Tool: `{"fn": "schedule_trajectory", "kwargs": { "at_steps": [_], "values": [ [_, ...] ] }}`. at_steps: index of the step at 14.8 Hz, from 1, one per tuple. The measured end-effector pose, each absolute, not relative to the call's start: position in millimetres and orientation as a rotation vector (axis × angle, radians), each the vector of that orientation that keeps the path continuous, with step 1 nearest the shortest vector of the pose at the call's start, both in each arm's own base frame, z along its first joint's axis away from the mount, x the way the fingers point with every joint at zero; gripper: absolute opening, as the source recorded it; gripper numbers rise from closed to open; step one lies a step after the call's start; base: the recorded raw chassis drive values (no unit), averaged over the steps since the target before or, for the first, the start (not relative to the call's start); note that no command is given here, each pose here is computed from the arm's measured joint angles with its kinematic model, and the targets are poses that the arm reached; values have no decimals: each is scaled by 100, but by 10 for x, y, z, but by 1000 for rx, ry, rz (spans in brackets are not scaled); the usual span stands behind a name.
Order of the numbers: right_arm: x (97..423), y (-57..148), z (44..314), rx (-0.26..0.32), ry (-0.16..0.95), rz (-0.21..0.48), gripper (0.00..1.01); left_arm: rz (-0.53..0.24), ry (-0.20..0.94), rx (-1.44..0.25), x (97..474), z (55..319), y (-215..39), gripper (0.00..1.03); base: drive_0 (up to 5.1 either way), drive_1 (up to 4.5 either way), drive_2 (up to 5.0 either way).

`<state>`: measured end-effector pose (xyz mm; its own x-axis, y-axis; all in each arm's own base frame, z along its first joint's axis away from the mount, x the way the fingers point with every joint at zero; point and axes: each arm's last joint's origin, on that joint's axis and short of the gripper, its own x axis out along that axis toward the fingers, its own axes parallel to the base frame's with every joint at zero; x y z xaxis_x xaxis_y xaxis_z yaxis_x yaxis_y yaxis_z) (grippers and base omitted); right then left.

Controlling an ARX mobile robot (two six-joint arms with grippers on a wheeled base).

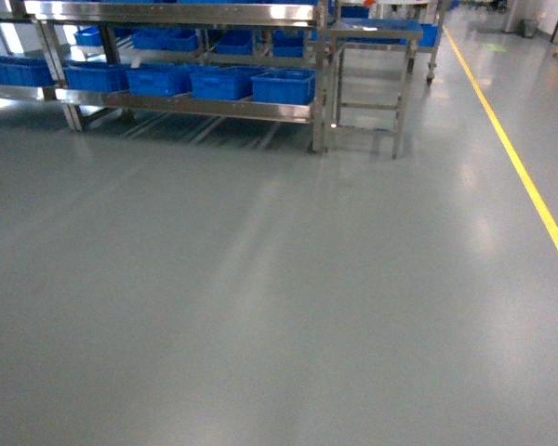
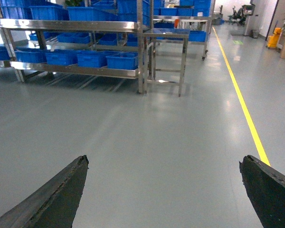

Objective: Pick blue part to blue bin on bottom shelf

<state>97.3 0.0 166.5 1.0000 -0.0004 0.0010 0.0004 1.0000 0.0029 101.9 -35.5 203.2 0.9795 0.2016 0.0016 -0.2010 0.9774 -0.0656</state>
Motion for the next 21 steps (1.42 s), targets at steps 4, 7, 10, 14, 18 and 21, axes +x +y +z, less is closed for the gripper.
{"fn": "schedule_trajectory", "kwargs": {
  "at_steps": [4, 7, 10, 14, 18, 21],
  "values": [
    [973, 0, 1666, 3, -1, 0, 98, 203, -8, -65, 1019, 2032, -355, 44, -160, -160, -160],
    [973, 0, 1665, 3, -1, 0, 98, 203, -8, -65, 1019, 2032, -355, 44, -160, -160, -160],
    [973, 0, 1665, 3, -1, 0, 98, 203, -8, -65, 1019, 2032, -355, 44, -155, -155, -155],
    [973, -1, 1666, 3, -1, -2, 98, 198, -7, -65, 1018, 2032, -359, 44, -100, -100, -100],
    [973, 0, 1665, 3, -1, 0, 98, 201, -8, -65, 1018, 2032, -356, 44, 2, 363, -358],
    [973, 0, 1665, 3, -1, -1, 98, 201, -9, -66, 1018, 2033, -356, 44, -3, 414, -420]
  ]
}}
